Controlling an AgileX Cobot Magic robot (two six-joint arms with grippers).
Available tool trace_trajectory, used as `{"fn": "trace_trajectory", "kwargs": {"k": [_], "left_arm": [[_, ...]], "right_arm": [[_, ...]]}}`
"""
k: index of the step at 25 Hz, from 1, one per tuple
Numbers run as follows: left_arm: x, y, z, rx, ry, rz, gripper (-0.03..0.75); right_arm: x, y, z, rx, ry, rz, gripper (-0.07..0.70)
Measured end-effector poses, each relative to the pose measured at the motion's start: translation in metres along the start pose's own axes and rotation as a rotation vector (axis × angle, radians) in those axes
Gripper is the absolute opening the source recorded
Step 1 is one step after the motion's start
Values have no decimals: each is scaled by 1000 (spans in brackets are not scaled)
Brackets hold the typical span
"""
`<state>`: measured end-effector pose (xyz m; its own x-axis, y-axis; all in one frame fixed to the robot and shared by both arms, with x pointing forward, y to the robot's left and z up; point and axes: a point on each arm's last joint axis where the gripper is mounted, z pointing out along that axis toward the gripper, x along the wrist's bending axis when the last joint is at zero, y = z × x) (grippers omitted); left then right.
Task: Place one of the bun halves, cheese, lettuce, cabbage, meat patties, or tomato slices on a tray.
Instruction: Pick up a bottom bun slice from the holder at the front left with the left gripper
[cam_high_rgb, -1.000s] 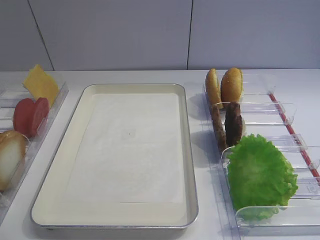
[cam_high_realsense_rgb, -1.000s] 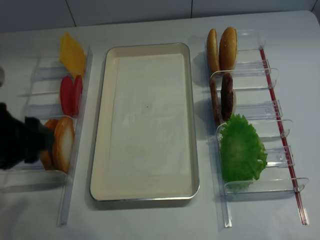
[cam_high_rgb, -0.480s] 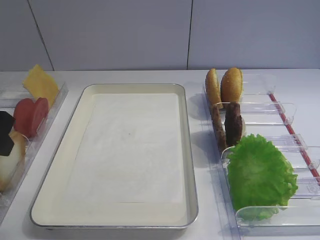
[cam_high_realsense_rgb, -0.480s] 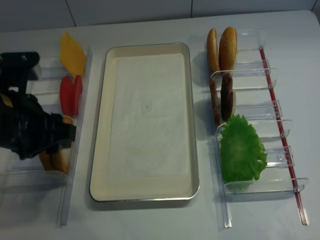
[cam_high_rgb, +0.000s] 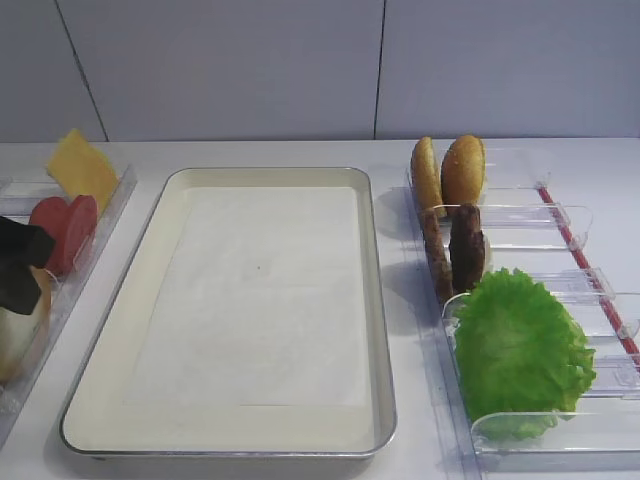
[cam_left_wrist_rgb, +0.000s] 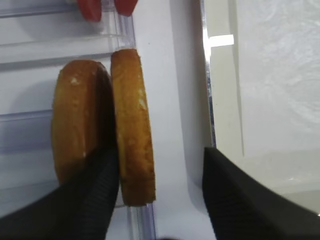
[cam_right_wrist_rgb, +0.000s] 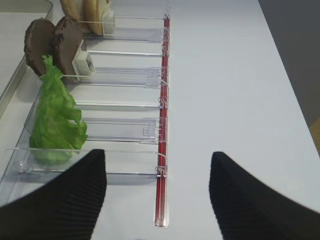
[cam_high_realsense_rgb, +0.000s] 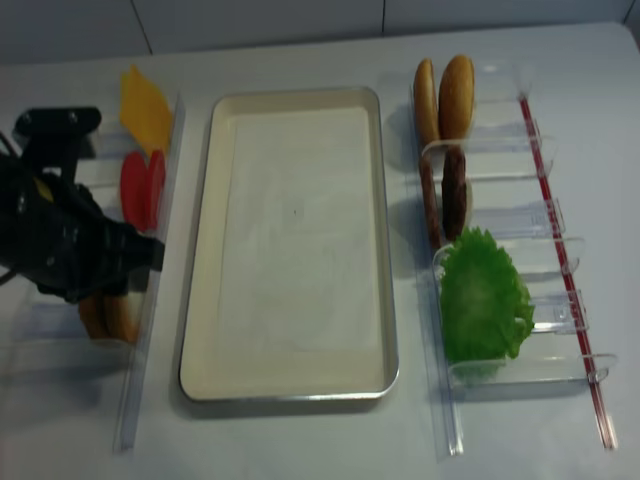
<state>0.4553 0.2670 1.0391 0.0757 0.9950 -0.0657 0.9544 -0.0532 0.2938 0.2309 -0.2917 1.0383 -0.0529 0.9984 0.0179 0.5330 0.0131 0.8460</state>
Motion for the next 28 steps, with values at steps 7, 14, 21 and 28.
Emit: {"fn": "trace_trajectory", "kwargs": {"k": [7,14,21,28], "left_arm": [[2,7,3,4,31,-16,380],[3,11,6,24,46,-16,380],[3,13,16,64,43,-20,327],[4,15,22,90,57,-13,160]], "right_arm": [[0,0,0,0,0,0,444],[0,0,0,0,0,0,444],[0,0,0,0,0,0,444],[0,0,0,0,0,0,444]]}}
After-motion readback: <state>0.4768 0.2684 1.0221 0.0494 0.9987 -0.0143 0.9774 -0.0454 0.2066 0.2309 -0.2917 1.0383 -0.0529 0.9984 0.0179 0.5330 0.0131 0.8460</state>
